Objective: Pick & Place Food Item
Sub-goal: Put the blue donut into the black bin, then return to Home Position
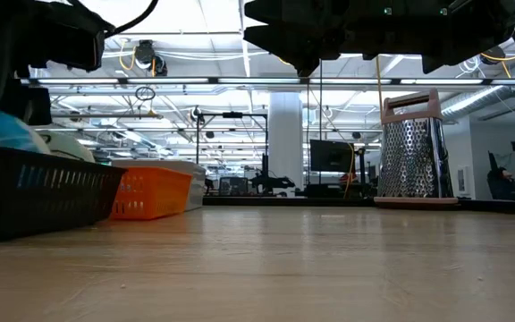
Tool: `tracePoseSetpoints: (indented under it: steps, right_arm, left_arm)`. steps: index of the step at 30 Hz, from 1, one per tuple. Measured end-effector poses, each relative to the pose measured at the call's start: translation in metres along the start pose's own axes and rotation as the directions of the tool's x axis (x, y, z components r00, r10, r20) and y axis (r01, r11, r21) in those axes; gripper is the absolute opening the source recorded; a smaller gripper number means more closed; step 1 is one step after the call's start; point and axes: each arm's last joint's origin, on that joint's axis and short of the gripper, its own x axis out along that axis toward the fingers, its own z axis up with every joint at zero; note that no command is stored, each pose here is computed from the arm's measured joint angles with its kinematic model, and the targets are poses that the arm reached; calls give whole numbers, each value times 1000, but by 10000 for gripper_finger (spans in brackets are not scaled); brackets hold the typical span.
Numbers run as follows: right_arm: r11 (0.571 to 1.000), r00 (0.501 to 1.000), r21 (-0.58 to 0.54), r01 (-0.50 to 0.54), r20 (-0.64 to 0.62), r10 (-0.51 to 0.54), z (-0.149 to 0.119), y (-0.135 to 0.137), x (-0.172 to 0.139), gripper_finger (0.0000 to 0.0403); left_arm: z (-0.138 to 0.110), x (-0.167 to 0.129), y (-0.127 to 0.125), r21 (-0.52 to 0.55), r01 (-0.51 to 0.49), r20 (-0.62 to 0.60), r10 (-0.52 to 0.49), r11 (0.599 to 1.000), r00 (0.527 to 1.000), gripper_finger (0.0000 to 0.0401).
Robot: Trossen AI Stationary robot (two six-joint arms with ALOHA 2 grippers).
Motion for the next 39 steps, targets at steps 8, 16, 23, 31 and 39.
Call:
tracePoseSetpoints:
  steps: [8, 16, 23, 31, 39]
  right_arm:
    - [1000, 1000, 0, 0, 0, 0, 0, 0, 0, 210]
    - [1000, 1000, -2, -1, -23, 1, 2, 0, -3, 210]
    - [997, 982, -28, 77, -169, -81, 45, -5, -39, 210]
    - [995, 970, -5, 98, -225, -96, 88, -14, -114, 210]
    - [985, 983, 35, 167, -83, -164, 48, -24, -168, 210]
  left_arm:
    - [17, -33, 8, -12, 85, 115, -83, 996, 990, 312]
    - [17, -108, 9, 289, 215, 386, -319, 933, 865, 340]
    - [-25, -188, 20, 721, 70, 497, -584, 690, 642, 340]
    - [-51, -174, 66, 573, -207, 737, -388, 793, 554, 342]
    - [-53, -105, 94, 552, -229, 768, -382, 802, 513, 344]
